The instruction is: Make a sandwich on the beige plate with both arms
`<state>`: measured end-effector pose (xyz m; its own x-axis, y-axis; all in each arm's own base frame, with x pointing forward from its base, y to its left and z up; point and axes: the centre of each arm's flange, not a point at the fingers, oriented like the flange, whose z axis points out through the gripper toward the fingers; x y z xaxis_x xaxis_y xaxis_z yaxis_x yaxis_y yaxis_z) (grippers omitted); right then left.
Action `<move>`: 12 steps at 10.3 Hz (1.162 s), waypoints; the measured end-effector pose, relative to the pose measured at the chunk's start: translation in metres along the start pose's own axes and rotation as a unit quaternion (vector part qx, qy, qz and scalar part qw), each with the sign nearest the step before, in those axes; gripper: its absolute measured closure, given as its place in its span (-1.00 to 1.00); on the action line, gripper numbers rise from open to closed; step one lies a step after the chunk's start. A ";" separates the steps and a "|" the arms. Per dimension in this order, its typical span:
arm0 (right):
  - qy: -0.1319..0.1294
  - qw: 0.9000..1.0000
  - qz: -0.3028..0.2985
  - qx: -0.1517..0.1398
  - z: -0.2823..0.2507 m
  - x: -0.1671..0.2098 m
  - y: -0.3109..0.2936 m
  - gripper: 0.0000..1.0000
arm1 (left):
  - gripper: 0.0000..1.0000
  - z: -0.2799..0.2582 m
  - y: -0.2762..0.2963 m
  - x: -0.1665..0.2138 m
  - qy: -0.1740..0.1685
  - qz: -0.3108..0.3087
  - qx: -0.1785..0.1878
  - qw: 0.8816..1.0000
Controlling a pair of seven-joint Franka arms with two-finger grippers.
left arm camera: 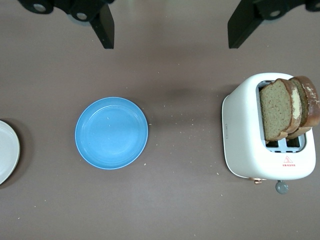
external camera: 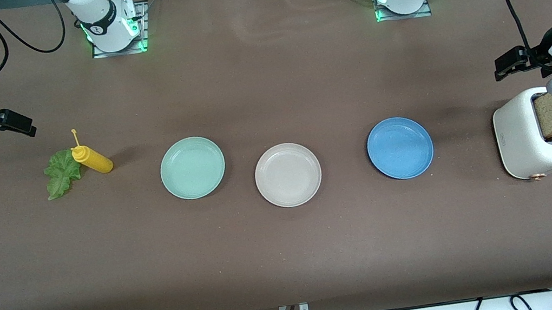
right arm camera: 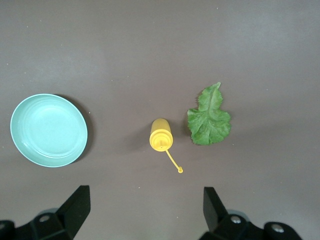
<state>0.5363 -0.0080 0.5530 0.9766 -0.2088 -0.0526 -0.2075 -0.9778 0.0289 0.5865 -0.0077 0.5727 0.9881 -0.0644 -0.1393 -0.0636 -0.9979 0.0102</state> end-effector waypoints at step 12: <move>0.000 1.000 0.002 0.000 0.000 0.000 0.002 -1.00 | -1.00 0.005 0.000 0.005 0.000 0.000 0.000 1.000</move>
<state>0.5363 -0.0097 0.5531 0.9759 -0.2119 -0.0526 -0.2106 -0.9771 0.0286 0.5905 -0.0077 0.5666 0.9880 -0.0646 -0.1401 -0.0637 -0.9979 0.0109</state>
